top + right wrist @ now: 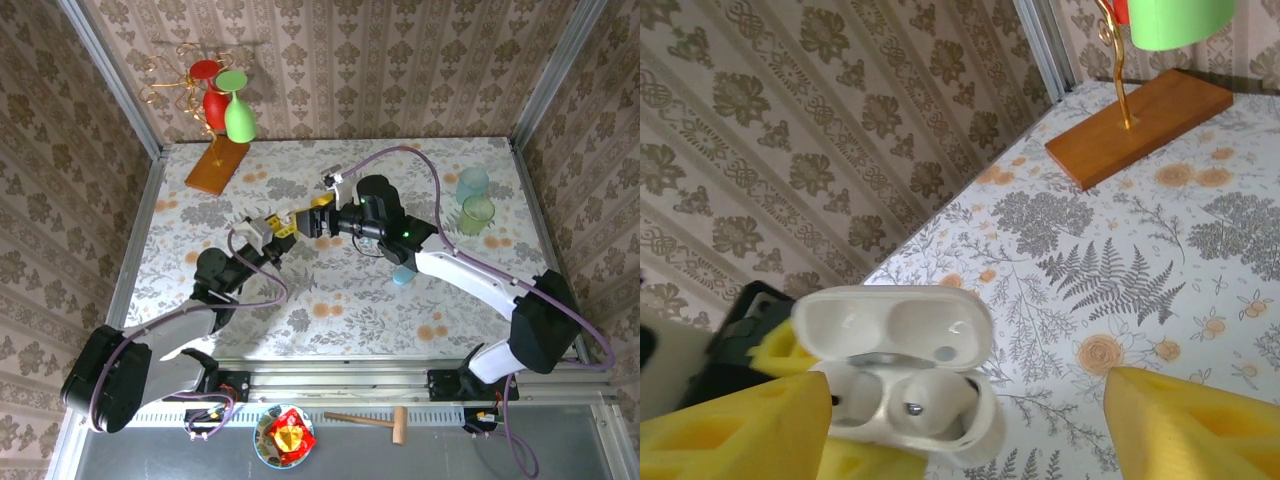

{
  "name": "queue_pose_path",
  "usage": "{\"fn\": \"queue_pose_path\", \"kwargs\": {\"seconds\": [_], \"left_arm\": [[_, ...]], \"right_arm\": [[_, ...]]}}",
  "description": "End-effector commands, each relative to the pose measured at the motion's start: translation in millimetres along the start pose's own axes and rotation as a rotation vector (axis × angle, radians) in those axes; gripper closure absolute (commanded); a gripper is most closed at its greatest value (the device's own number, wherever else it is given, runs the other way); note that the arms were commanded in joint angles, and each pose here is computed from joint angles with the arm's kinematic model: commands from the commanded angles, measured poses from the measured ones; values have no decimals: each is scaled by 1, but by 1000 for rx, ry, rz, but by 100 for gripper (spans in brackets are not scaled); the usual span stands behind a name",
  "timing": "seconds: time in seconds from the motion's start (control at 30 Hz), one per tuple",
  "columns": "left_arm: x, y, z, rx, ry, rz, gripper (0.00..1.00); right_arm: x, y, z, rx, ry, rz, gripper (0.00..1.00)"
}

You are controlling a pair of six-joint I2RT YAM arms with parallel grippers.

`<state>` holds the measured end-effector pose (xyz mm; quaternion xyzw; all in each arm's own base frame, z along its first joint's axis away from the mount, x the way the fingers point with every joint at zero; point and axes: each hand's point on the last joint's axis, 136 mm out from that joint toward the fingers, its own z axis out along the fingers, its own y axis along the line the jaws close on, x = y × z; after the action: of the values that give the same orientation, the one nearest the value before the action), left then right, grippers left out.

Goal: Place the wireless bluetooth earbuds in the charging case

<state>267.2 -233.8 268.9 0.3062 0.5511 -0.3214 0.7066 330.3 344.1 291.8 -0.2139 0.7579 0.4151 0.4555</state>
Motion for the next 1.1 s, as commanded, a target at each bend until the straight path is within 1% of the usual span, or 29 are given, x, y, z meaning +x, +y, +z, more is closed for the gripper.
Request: {"fn": "queue_pose_path", "kwargs": {"seconds": [0.0,0.13,0.23,0.3,0.4,0.5,0.67,0.77,0.93,1.07], "left_arm": [[-8,-7,-2,67,-50,116,100],[-3,-11,-4,96,-52,210,100],[2,-18,-5,131,-52,294,100],[6,-19,-6,136,-46,349,100],[10,-20,-7,141,-33,442,100],[8,-17,-6,131,-25,487,100],[7,-15,-6,121,-17,515,100],[6,-11,-6,94,-10,510,100],[2,1,-3,33,3,424,100],[-3,5,-1,21,-4,369,100]], "right_arm": [[-26,13,-17,-45,-88,-8,23],[-31,11,-18,-31,-84,11,21],[-29,-1,-14,49,-29,32,22],[-26,-12,-11,122,21,41,22],[-15,-24,-5,191,118,57,22],[-3,-28,1,210,201,79,22],[13,-29,7,208,299,109,22],[19,-31,4,215,323,106,21],[29,-32,-2,221,343,106,21],[31,-32,-6,222,344,104,20]]}}
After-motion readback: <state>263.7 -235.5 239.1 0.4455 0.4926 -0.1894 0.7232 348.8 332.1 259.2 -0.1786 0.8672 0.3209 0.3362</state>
